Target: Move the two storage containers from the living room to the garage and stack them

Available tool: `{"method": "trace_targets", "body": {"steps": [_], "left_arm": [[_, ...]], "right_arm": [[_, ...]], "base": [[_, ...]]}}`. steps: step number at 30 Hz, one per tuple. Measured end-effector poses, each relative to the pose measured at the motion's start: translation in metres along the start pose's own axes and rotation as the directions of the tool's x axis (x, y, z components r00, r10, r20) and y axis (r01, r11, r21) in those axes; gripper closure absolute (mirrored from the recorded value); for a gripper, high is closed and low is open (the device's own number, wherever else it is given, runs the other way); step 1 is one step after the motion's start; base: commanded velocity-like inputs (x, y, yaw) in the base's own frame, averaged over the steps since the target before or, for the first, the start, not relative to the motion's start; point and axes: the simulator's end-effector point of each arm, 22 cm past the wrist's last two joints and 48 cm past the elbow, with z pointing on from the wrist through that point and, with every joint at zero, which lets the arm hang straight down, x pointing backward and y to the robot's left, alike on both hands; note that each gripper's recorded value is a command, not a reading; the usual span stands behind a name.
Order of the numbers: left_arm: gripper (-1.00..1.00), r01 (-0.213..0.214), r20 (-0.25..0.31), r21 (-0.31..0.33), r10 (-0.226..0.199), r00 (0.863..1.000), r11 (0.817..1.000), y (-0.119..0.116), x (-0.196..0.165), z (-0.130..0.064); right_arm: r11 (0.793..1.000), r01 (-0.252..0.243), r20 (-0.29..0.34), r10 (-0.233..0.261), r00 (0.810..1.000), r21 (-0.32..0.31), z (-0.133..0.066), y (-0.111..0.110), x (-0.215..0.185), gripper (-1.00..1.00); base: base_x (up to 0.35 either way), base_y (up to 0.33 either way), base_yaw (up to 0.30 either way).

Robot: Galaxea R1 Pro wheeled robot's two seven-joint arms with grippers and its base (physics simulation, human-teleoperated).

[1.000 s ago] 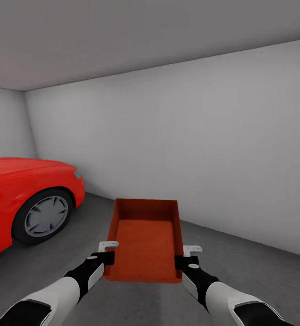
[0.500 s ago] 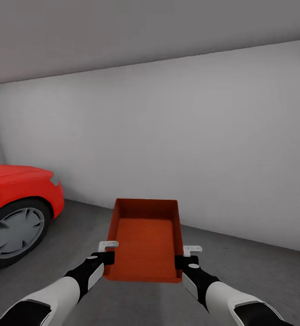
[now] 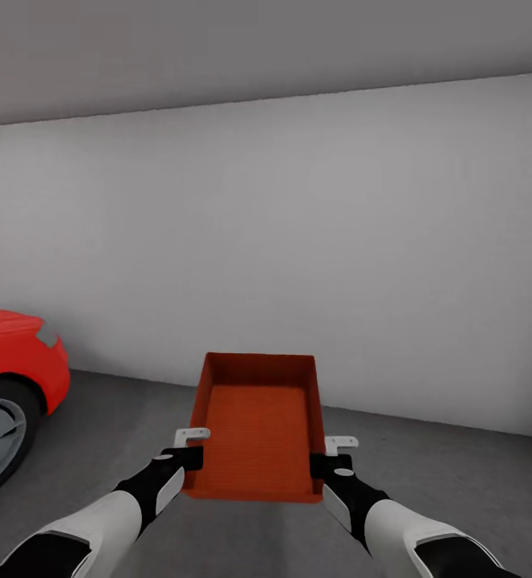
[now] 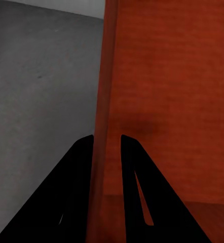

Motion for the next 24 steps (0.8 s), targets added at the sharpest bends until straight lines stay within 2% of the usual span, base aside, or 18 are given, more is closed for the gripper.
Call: {"method": "trace_targets", "body": {"steps": [9,24], "left_arm": [[1.0,0.0,0.0,0.0,0.0,1.0,1.0,0.0,-0.0002,0.0],[1.0,0.001,0.004,0.0,-0.001,1.0,1.0,0.0001,-0.0021,-0.0001]], "right_arm": [[1.0,0.0,0.0,0.0,1.0,0.0,0.0,0.0,0.0,1.0],[1.0,0.0,0.005,0.0,1.0,-0.001,0.0001,0.0002,-0.0022,1.0]], "base": [[0.303,0.194,-0.231],[0.303,0.193,-0.01]]}}
